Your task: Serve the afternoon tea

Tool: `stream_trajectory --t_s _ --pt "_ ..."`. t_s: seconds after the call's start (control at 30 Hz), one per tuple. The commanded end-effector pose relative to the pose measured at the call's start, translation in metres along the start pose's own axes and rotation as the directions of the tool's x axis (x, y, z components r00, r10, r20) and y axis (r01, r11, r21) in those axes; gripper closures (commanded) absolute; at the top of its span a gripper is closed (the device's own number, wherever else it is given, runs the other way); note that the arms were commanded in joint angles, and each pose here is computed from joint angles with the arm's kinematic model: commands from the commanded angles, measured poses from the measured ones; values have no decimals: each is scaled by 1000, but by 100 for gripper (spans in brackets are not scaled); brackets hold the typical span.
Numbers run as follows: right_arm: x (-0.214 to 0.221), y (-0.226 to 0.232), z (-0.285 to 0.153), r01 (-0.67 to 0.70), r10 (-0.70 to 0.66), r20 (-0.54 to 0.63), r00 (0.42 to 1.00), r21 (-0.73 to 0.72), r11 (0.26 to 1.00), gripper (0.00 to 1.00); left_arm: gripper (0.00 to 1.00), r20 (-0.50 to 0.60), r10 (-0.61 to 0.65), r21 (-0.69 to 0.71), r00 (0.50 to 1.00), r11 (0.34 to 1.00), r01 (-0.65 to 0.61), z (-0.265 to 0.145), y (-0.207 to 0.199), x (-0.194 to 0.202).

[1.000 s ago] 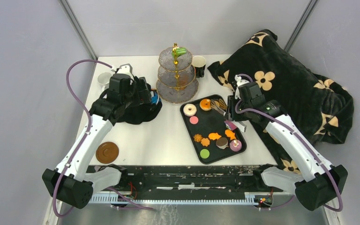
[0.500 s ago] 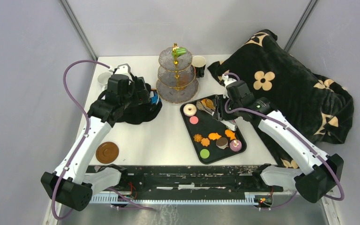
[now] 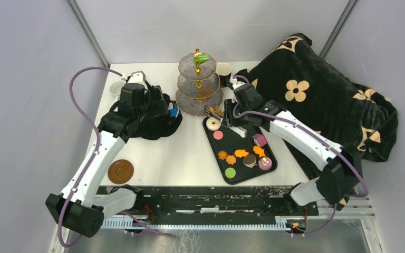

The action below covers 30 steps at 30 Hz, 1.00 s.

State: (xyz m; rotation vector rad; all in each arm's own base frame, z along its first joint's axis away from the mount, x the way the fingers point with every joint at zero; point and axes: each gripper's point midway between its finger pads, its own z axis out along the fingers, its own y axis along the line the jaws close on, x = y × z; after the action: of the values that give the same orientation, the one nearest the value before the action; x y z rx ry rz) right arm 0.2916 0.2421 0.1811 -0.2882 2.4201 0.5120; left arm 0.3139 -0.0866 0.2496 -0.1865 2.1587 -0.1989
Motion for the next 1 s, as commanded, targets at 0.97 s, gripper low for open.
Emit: stream_trajectory --t_s 0.97 --pt "-86 57 118 -119 149 241 959 -135 984 74 0 173 45 -81 984 996 -32 -19 15 -46"
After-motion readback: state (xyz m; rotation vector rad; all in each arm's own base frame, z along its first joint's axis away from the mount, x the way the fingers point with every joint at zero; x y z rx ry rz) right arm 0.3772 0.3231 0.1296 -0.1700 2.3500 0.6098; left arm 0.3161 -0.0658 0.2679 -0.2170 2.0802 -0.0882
